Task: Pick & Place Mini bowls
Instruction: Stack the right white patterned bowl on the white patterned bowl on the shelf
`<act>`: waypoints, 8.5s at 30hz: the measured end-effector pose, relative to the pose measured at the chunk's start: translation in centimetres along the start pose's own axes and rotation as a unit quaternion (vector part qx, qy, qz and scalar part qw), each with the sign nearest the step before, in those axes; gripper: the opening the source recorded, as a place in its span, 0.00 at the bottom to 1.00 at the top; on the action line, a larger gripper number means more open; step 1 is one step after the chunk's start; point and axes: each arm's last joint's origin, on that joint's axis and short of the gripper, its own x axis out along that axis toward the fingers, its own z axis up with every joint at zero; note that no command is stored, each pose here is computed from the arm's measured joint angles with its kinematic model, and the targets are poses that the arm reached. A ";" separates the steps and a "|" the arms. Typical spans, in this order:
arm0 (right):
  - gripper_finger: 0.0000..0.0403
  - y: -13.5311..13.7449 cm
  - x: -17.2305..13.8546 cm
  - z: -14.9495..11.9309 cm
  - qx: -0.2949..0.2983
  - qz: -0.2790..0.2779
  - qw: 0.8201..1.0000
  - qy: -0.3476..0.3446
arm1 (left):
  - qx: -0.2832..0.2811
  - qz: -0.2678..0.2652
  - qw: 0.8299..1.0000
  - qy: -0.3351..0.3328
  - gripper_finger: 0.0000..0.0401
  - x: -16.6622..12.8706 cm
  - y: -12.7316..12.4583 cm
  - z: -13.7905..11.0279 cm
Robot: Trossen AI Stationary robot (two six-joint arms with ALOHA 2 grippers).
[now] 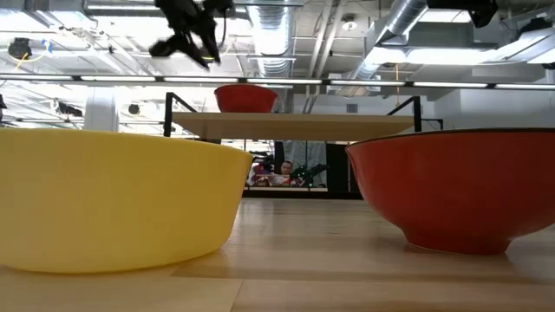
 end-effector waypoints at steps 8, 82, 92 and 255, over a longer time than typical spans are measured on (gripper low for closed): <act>0.24 0.3 0.0 -0.1 0.037 0.046 0.998 0.019 | 0.151 -0.063 0.986 -0.040 0.29 -4.8 -4.0 -5.6; 0.48 14.3 1.0 -12.3 0.291 -0.204 0.743 0.567 | 0.225 -0.244 0.937 -0.113 0.29 -4.4 0.2 -15.1; 0.47 14.1 0.4 -14.8 0.341 -0.217 0.752 0.521 | 0.224 -0.246 0.936 -0.115 0.29 -4.4 0.1 -15.1; 0.00 5.7 23.1 15.0 -0.204 -0.506 0.837 -0.030 | 0.380 -0.093 0.783 -0.484 0.29 -0.8 -4.9 -7.9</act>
